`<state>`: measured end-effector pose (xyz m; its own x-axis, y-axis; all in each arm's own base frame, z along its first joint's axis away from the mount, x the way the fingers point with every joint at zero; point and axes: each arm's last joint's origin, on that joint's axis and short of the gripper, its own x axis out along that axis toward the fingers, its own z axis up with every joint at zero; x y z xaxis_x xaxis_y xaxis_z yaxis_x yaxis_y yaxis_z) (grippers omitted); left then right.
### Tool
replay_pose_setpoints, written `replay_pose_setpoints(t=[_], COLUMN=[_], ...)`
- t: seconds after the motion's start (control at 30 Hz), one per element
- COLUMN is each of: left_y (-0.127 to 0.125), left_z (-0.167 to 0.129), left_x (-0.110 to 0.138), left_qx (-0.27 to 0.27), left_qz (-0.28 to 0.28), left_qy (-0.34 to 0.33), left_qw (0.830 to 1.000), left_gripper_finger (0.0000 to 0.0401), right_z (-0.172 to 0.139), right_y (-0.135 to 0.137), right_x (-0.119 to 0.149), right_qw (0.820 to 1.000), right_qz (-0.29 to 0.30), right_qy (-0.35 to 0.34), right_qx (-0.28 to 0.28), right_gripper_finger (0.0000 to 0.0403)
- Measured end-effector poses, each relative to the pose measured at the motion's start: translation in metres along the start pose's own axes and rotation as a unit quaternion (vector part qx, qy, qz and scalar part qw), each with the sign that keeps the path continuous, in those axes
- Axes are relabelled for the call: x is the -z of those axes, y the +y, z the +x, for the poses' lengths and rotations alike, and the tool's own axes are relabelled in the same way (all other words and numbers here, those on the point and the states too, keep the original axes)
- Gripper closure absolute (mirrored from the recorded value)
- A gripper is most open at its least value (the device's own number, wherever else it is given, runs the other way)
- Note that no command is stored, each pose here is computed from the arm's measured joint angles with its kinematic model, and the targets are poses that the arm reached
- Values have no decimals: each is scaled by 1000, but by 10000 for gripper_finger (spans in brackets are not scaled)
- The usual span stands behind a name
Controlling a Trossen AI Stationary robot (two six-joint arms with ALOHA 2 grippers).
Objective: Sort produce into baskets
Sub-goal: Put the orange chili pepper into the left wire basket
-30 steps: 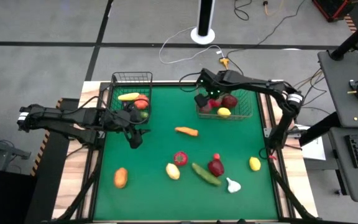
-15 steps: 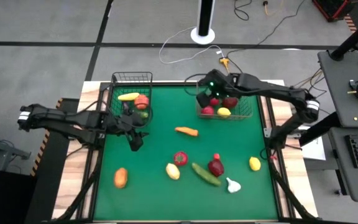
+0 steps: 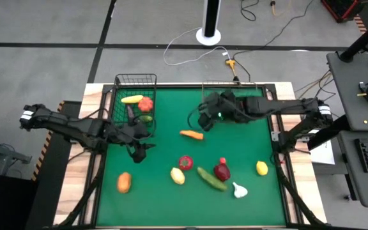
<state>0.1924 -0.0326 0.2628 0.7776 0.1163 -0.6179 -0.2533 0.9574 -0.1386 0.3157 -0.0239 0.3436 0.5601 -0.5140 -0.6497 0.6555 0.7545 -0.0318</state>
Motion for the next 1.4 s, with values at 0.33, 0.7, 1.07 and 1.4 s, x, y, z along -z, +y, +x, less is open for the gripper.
replay_pose_setpoints(t=[0.33,0.7,1.07,1.4], left_y=[-10,-7,32,48], left_z=[11,67,134,193], left_x=[-12,-18,-24,-29], left_qx=[47,-18,16,5], left_qz=[38,163,230,267], left_qy=[-134,-65,-6,46], left_qw=[989,984,973,962], left_gripper_finger=[195,195,195,195], right_z=[-31,-37,-37,-37], right_y=[44,51,51,51], right_x=[17,22,22,23], right_qw=[997,996,996,996], right_qz=[-50,-59,-55,-54], right_qy=[-55,-63,-63,-60], right_qx=[-39,-39,-40,-39], right_gripper_finger=[46,46,46,46])
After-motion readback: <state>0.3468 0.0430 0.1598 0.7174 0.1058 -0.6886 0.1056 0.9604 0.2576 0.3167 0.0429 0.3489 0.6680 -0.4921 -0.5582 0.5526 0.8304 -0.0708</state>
